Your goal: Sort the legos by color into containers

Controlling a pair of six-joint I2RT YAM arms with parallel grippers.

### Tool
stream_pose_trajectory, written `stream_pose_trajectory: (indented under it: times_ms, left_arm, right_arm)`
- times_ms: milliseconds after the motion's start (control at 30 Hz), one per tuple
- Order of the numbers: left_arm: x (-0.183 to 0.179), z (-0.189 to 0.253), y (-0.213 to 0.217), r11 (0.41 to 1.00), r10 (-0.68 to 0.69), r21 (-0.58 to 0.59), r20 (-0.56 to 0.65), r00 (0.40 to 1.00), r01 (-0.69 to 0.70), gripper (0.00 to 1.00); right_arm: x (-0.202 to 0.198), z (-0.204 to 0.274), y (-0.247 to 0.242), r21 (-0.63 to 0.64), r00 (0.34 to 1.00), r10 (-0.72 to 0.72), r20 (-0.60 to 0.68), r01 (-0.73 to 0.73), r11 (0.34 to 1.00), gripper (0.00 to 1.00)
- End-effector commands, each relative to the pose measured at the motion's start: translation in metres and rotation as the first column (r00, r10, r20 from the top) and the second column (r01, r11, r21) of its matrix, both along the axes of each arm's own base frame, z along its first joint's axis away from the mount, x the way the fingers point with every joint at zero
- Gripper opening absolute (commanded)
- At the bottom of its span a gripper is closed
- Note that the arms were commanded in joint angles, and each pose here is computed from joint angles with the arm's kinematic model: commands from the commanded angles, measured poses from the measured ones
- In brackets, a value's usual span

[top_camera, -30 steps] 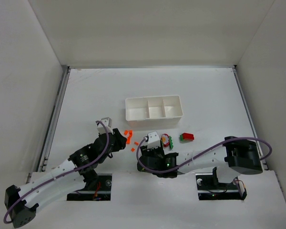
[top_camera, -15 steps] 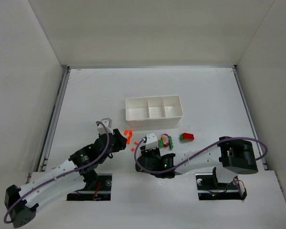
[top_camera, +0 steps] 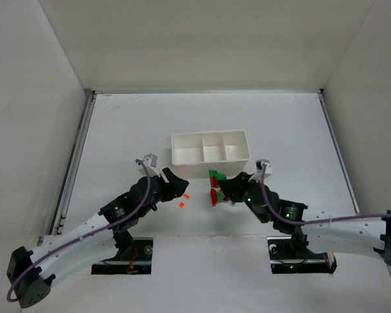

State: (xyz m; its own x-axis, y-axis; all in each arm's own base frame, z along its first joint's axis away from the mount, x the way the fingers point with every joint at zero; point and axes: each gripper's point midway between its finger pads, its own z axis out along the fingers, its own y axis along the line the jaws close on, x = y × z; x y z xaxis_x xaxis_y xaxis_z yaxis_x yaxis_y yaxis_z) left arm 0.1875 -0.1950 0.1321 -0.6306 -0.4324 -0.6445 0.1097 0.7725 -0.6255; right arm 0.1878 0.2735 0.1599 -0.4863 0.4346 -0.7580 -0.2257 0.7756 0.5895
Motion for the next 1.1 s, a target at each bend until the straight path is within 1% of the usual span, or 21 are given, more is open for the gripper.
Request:
stream_pose_trajectory:
  times_ms: [0, 100, 133, 200, 300, 367, 500, 667, 833, 1067]
  left_arm:
    - [0.011, 0.062, -0.031, 0.968, 0.001, -0.249, 0.073, 0.997, 0.017, 0.58]
    - [0.01, 0.074, -0.046, 0.935, -0.011, -0.352, 0.11, 0.994, 0.049, 0.58]
    - [0.009, 0.079, -0.05, 0.917, -0.011, -0.396, 0.117, 0.993, 0.057, 0.6]
    - [0.007, 0.09, -0.057, 0.872, -0.006, -0.485, 0.125, 0.992, 0.067, 0.64]
    - [0.007, 0.105, -0.064, 0.801, 0.001, -0.593, 0.137, 0.991, 0.081, 0.66]
    - [0.007, 0.115, -0.07, 0.764, -0.004, -0.638, 0.148, 0.989, 0.098, 0.66]
    - [0.01, 0.13, -0.077, 0.724, -0.003, -0.68, 0.166, 0.986, 0.116, 0.66]
    - [0.012, 0.14, -0.079, 0.702, 0.004, -0.7, 0.187, 0.982, 0.13, 0.66]
    - [0.02, 0.133, -0.079, 0.715, 0.019, -0.69, 0.174, 0.985, 0.108, 0.65]
    - [0.037, 0.143, -0.073, 0.708, 0.068, -0.7, 0.199, 0.978, 0.094, 0.65]
  right_arm:
    - [0.0, 0.042, 0.003, 0.314, 0.995, 0.094, 0.027, -0.098, 0.944, 0.18]
    - [0.006, 0.062, -0.014, 0.433, 0.995, 0.089, 0.032, -0.095, 0.896, 0.19]
    - [0.007, 0.07, -0.019, 0.469, 0.996, 0.086, 0.039, -0.094, 0.878, 0.19]
    - [0.007, 0.083, -0.026, 0.523, 0.996, 0.081, 0.047, -0.094, 0.847, 0.19]
    - [0.009, 0.101, -0.035, 0.596, 0.996, 0.073, 0.055, -0.091, 0.798, 0.2]
    - [0.01, 0.113, -0.036, 0.632, 0.994, 0.08, 0.069, -0.106, 0.768, 0.2]
    - [0.009, 0.124, -0.025, 0.657, 0.989, 0.128, 0.075, -0.146, 0.739, 0.2]
    - [0.012, 0.128, -0.015, 0.683, 0.986, 0.147, 0.076, -0.159, 0.713, 0.2]
    - [0.011, 0.131, -0.01, 0.714, 0.982, 0.172, 0.082, -0.178, 0.677, 0.2]
    - [0.011, 0.13, -0.003, 0.736, 0.978, 0.192, 0.079, -0.187, 0.651, 0.2]
